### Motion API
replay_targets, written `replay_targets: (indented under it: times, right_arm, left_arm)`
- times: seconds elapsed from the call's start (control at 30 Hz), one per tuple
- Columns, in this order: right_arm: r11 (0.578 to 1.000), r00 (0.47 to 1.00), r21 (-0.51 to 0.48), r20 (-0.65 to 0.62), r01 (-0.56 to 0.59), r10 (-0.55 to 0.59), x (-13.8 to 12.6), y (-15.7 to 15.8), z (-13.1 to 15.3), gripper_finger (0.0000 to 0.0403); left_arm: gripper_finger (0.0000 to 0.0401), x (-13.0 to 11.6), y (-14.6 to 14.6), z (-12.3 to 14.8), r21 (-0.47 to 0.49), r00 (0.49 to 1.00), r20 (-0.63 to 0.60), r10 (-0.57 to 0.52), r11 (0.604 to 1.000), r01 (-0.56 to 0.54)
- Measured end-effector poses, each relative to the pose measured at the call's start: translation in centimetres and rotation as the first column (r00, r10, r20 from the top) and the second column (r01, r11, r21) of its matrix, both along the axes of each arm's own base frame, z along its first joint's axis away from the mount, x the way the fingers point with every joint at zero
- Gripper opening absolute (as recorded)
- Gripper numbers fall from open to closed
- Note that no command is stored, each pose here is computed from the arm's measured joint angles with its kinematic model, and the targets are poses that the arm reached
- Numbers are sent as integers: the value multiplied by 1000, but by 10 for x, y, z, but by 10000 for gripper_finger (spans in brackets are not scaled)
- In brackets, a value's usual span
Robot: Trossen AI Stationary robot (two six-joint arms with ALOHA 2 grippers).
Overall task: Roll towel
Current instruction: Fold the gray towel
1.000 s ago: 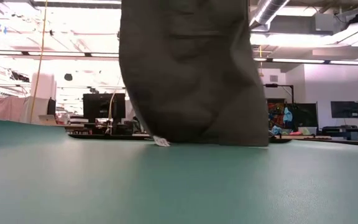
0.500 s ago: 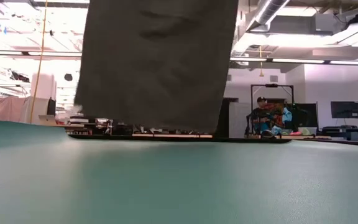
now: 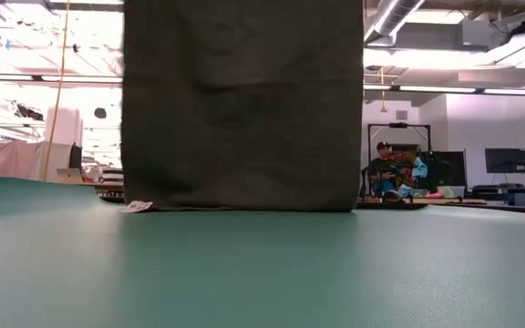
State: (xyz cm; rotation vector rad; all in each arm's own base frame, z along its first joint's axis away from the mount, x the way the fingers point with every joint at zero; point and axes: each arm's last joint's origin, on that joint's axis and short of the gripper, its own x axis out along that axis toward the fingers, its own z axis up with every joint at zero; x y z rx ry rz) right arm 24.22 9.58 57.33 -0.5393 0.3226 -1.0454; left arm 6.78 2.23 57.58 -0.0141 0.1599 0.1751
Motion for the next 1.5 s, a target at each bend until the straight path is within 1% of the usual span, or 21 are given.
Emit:
replay_targets:
  times: [0.1,0.17,0.33,0.43,0.47,0.57,0.67,0.77,0.83,0.9,0.93,1.0,1.07,1.17,1.27,1.3,1.33,1.4,1.43,1.47,1.5]
  right_arm:
    - [993,989,59,109,-105,98,2,33,-16,12]
    - [985,978,88,164,-146,130,5,49,-25,12]
    - [961,946,135,252,-242,203,14,90,-44,12]
    - [944,924,166,308,-287,227,13,106,-49,12]
    - [941,921,168,312,-294,232,12,108,-49,12]
    - [954,935,156,291,-256,203,16,96,-48,12]
    - [984,975,98,183,-148,128,26,65,-48,12]
    - [999,997,44,73,4,-7,34,14,-47,11]
    - [995,995,55,32,88,-90,35,-33,-43,11]
    - [983,987,96,15,156,-159,31,-86,-38,11]
    - [975,982,114,12,188,-191,29,-112,-35,11]
    - [966,972,130,35,225,-231,24,-163,-26,11]
    - [972,971,101,90,212,-221,18,-205,-15,11]
    - [975,947,-13,243,222,-212,1,-245,8,11]
    - [949,904,-117,358,292,-234,-13,-259,26,11]
    - [937,898,-145,362,318,-249,-18,-261,30,11]
    - [925,893,-173,369,338,-257,-22,-262,35,11]
    - [912,896,-223,367,345,-250,-25,-259,41,11]
    - [905,894,-245,379,347,-240,-28,-253,46,11]
    - [902,898,-262,372,343,-234,-31,-249,49,11]
    - [899,901,-279,372,338,-224,-34,-243,52,11]
  left_arm:
    - [0,-8,-6,-21,-250,984,-177,-31,968,-14]
    - [0,-8,-7,-31,-352,963,-266,-33,934,-65]
    - [0,1,-8,-44,-476,971,-225,-77,878,-40]
    - [0,8,-9,-58,-573,960,-249,-126,818,-41]
    - [0,11,-9,-61,-577,959,-251,-133,816,-38]
    - [0,23,-3,-68,-474,962,-273,-23,873,-114]
    - [0,37,7,-69,-232,951,-280,134,951,-202]
    - [0,55,16,-62,-2,940,-236,246,967,-254]
    - [0,66,24,-54,155,934,-182,307,947,-281]
    - [0,76,38,-45,347,903,-129,410,872,-347]
    - [0,82,47,-40,437,874,-95,477,809,-394]
    - [0,92,70,-28,590,803,-6,596,651,-478]
    - [0,99,96,-17,711,753,91,651,487,-508]
    - [0,110,134,0,834,736,255,627,243,-496]
    - [0,118,165,19,873,716,378,587,31,-486]
    - [0,120,173,26,873,707,405,579,-16,-487]
    - [0,122,179,32,867,700,426,573,-37,-497]
    - [0,123,186,44,841,697,468,543,-31,-540]
    - [0,122,187,46,820,692,510,511,-44,-571]
    - [0,120,183,47,797,694,567,444,-83,-598]
    - [0,117,180,47,796,711,575,405,-78,-600]
